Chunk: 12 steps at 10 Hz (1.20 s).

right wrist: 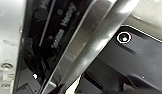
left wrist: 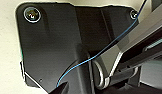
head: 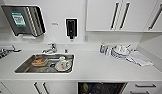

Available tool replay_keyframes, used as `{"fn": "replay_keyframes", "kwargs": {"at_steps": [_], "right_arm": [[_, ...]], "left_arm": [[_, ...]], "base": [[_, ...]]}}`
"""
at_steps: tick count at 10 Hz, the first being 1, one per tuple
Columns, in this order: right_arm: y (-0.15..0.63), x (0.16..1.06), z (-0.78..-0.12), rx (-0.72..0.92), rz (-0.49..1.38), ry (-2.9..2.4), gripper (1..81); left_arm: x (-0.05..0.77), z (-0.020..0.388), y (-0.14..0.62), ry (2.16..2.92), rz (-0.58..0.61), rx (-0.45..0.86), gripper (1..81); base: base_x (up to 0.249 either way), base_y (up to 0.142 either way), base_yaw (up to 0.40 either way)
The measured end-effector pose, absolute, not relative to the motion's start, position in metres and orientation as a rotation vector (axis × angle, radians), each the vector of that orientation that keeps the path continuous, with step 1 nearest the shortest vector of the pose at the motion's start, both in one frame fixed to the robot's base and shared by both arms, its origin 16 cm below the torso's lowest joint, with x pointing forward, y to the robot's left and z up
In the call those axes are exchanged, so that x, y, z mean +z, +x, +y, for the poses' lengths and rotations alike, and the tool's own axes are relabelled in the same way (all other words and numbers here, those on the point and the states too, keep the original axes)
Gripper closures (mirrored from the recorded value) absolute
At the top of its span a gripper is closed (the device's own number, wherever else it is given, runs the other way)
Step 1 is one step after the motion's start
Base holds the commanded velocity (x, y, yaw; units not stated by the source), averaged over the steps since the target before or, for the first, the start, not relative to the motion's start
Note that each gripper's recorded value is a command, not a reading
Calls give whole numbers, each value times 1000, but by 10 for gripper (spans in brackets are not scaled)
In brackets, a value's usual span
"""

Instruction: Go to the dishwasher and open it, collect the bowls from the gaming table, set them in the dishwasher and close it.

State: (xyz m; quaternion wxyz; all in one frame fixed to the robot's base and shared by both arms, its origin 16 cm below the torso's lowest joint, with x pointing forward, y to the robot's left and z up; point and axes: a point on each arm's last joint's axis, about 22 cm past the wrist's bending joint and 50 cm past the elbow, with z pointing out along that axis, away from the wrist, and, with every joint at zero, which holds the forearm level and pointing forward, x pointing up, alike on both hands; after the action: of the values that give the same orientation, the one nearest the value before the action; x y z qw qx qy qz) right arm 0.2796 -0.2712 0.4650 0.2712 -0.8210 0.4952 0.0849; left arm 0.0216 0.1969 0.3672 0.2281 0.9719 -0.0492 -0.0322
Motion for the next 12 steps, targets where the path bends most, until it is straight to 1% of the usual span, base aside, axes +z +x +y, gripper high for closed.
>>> {"fn": "replay_keyframes", "kwargs": {"at_steps": [3,5,6,7,10,12], "right_arm": [[318,490,-262,170,1263,-2182,10],[380,532,-249,36,1194,-2104,10],[417,559,-254,-69,1173,-2055,10],[435,582,-259,-124,1150,-2024,10],[408,603,-251,-105,1071,-2026,10],[373,586,-248,-95,961,-2118,10]], "left_arm": [[367,196,22,2676,-133,-87,10],[367,196,22,2676,-133,-88,10],[367,196,22,2675,-132,-88,10],[367,196,22,2676,-132,-89,10],[367,191,22,2670,-132,-90,10],[363,196,21,2698,-143,-95,10]], "base": [[0,0,0],[0,0,0],[0,0,0],[0,0,0],[0,0,0],[0,0,0]]}}
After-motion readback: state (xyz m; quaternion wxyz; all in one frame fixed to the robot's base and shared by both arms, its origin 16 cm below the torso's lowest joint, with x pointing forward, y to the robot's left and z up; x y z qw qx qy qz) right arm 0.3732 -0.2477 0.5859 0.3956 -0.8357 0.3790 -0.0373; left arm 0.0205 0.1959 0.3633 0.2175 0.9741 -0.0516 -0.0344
